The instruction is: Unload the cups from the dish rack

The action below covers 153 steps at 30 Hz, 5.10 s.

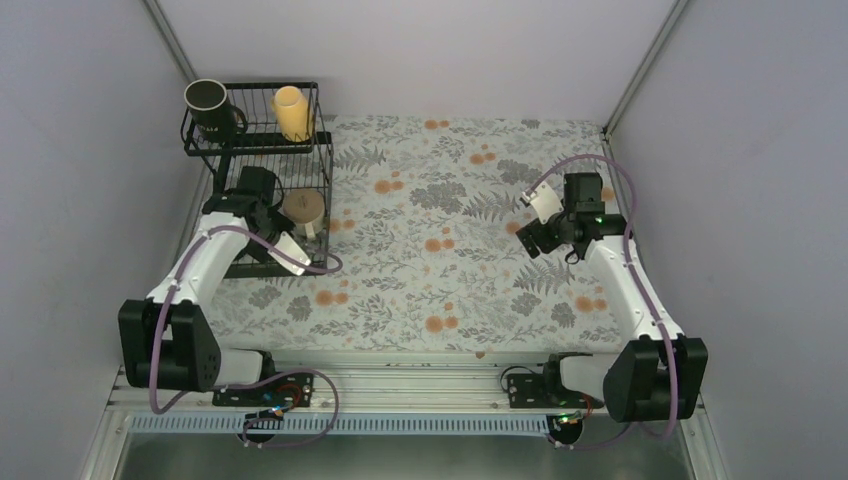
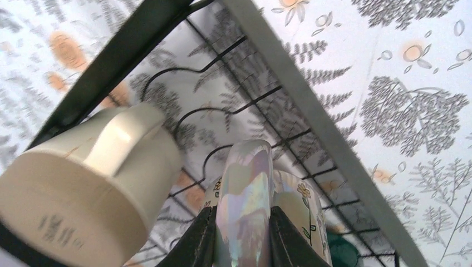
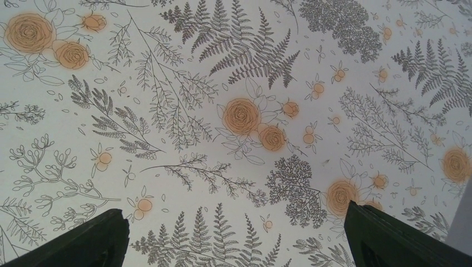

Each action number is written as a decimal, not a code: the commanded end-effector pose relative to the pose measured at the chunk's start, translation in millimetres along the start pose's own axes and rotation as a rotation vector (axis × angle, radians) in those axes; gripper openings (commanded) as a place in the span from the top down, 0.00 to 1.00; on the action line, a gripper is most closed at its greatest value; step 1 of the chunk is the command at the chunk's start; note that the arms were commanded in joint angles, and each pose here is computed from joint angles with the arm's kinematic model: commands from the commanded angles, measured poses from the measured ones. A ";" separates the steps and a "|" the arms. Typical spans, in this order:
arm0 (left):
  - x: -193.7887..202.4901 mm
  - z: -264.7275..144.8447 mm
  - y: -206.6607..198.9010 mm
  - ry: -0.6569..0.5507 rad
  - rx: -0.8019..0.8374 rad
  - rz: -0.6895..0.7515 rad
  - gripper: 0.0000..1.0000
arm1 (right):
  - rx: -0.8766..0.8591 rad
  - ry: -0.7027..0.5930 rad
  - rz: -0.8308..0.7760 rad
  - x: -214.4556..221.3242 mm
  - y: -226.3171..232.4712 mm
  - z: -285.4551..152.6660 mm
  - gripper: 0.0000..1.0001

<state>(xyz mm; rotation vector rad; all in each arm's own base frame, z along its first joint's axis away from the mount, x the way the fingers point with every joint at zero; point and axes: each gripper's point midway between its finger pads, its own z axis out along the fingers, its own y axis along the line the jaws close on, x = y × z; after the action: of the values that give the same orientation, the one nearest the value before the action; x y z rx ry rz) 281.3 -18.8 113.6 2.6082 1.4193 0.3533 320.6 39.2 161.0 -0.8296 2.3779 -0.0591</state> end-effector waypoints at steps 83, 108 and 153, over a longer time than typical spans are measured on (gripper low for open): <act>-228.4 -235.4 321.5 -1.161 -0.710 -0.074 0.80 | -1.153 -0.642 -0.006 -219.1 90.9 -90.4 0.97; -61.5 -179.1 242.3 -0.436 -0.519 -0.528 0.12 | -0.267 0.020 0.067 -139.4 -69.5 21.3 0.96; -24.6 -49.4 64.9 -0.006 -0.195 -0.024 0.05 | -0.120 0.329 0.075 -28.6 -140.9 73.8 0.00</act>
<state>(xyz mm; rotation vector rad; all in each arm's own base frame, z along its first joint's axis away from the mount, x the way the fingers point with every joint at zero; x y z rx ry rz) 315.2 -76.6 171.3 2.2105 1.6255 0.3868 467.0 -44.1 111.8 -0.8480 2.7958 -0.0044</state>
